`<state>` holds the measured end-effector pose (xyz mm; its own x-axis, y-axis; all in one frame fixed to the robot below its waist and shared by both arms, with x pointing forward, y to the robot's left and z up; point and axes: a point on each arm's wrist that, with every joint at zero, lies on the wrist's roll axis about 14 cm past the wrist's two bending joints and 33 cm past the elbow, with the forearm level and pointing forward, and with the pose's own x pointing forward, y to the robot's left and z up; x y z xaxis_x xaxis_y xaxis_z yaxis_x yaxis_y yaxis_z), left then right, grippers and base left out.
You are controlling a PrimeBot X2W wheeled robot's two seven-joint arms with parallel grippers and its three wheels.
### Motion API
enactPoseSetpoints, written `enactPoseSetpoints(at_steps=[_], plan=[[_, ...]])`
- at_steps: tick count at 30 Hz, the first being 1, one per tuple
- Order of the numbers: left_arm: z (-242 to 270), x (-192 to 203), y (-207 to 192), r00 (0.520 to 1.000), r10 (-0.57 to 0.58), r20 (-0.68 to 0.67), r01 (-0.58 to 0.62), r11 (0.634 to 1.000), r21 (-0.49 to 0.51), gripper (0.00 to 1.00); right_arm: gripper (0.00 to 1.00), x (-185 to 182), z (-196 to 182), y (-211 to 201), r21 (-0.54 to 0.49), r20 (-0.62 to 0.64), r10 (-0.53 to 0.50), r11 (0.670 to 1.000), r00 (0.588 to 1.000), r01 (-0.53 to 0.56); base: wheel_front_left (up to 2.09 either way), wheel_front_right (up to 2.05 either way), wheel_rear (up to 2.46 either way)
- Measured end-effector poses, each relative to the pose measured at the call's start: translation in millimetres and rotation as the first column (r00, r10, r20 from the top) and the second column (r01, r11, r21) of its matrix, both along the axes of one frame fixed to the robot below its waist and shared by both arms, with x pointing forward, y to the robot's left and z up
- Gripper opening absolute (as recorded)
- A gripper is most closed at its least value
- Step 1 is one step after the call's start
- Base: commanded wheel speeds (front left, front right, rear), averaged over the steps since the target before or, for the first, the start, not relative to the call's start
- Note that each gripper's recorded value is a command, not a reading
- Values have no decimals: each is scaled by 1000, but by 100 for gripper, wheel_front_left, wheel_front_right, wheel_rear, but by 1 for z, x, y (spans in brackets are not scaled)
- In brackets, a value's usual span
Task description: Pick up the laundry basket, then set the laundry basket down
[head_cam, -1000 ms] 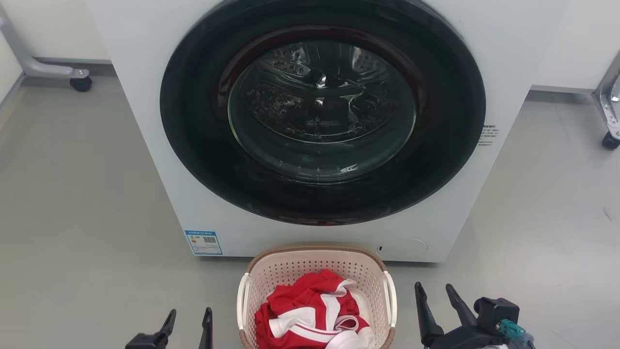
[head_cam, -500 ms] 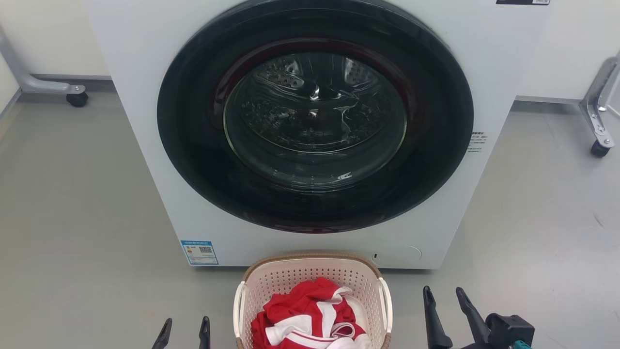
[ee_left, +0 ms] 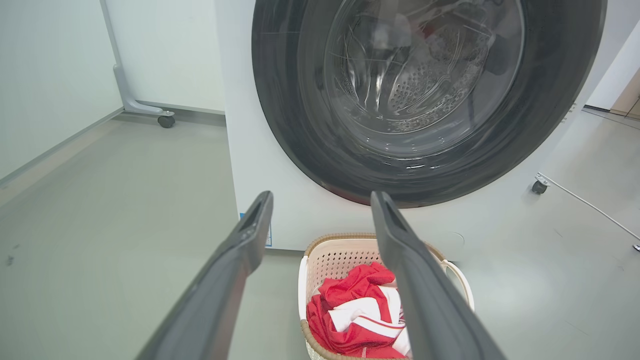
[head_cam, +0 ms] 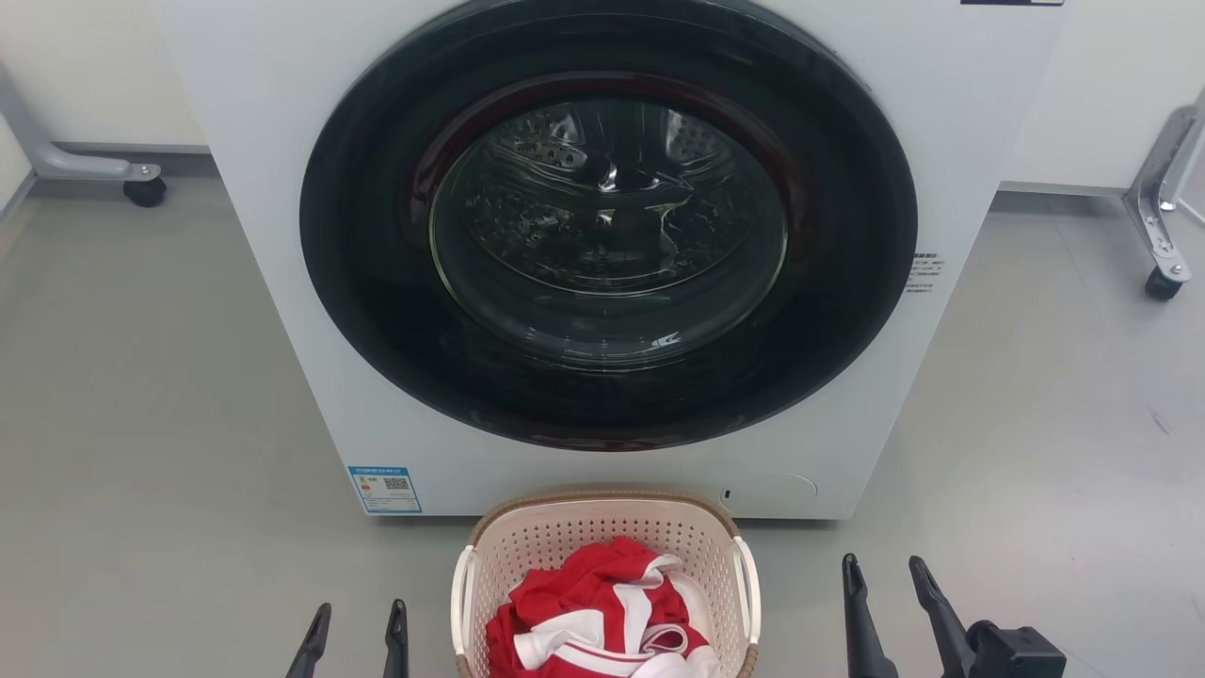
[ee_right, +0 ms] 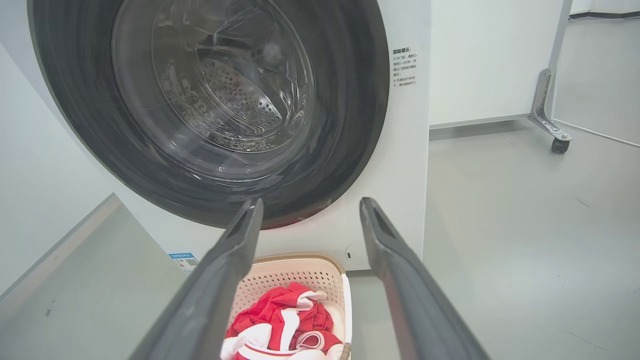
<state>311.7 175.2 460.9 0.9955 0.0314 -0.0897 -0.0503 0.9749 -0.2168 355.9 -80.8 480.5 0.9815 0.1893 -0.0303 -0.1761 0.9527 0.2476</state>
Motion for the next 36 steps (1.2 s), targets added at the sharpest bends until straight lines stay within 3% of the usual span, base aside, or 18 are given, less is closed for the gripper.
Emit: enactPoseSetpoints(at_steps=[36], plan=[[11,3,-1,999,-2,37,1,1000,20,100,100,0,13,-1,-20,52,-8,1000,999,10,0,0,0]])
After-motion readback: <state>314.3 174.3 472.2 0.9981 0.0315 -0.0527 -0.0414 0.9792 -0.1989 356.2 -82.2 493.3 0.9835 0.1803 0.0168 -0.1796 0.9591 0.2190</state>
